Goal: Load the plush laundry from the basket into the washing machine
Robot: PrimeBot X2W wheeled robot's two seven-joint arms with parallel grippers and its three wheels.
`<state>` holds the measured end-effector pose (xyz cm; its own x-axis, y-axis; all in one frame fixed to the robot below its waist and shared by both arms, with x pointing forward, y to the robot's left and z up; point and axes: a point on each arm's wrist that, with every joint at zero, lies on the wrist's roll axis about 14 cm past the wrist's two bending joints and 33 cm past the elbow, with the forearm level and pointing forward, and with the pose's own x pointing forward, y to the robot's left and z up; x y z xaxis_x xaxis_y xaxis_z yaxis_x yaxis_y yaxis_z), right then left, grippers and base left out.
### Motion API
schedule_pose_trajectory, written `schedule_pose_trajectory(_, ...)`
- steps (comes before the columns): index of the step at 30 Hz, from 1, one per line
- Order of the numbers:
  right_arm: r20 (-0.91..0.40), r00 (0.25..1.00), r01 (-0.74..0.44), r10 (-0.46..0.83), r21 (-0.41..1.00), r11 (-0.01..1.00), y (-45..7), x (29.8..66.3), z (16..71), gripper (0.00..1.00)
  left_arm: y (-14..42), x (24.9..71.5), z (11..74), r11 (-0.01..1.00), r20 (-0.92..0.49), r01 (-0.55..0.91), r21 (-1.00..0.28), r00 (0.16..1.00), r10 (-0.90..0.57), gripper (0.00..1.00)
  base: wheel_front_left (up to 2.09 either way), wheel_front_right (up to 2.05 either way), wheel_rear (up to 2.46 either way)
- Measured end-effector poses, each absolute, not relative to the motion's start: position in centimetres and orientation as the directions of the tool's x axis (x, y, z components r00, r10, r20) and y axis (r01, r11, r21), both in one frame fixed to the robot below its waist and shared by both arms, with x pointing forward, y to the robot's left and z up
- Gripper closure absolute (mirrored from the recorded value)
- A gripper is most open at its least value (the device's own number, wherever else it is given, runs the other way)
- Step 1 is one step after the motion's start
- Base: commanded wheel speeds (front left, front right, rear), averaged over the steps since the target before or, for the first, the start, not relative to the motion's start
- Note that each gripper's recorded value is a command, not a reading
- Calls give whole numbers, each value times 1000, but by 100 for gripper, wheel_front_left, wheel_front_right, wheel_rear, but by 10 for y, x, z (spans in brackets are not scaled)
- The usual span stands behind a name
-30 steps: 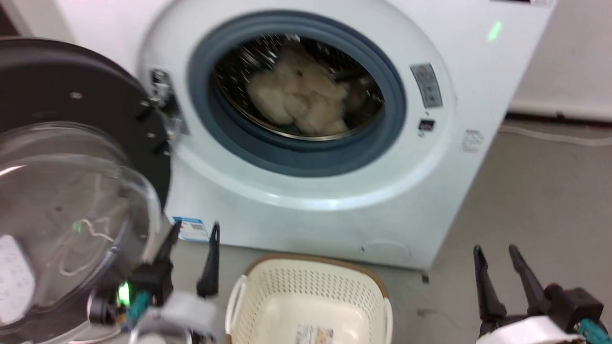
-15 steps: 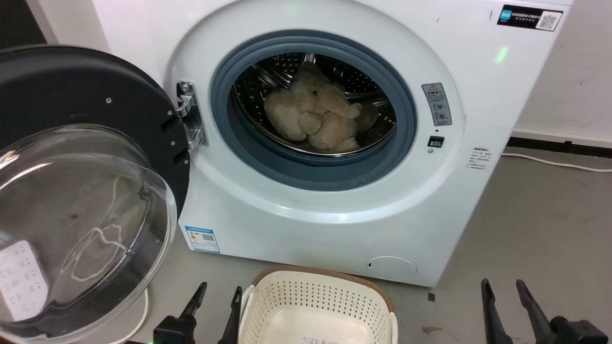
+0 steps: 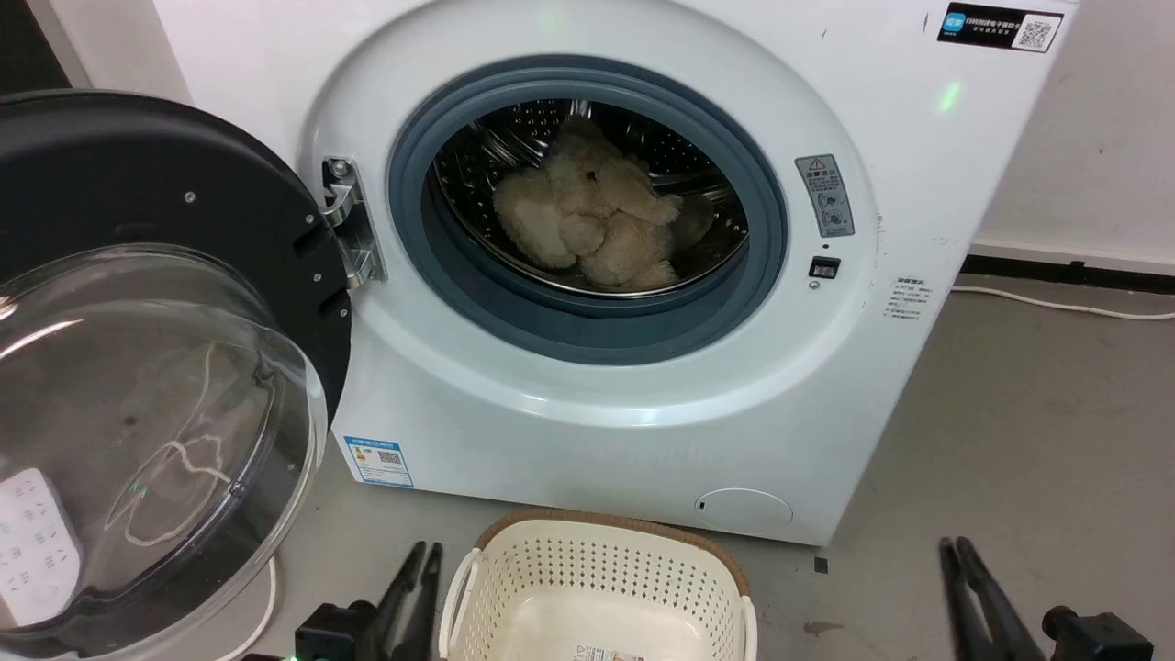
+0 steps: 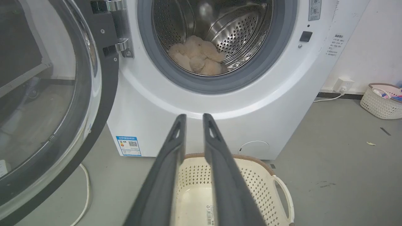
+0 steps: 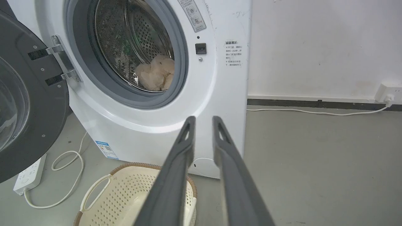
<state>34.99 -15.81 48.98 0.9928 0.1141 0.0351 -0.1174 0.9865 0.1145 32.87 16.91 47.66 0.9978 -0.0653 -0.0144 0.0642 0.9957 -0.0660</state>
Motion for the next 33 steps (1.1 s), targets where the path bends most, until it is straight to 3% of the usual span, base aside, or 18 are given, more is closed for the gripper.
schedule_pose_trajectory(33,4,993,-119,119,88,989,-158,351,491,100,169,338,484,997,-26,63,-41,998,-64,100,0,0,0)
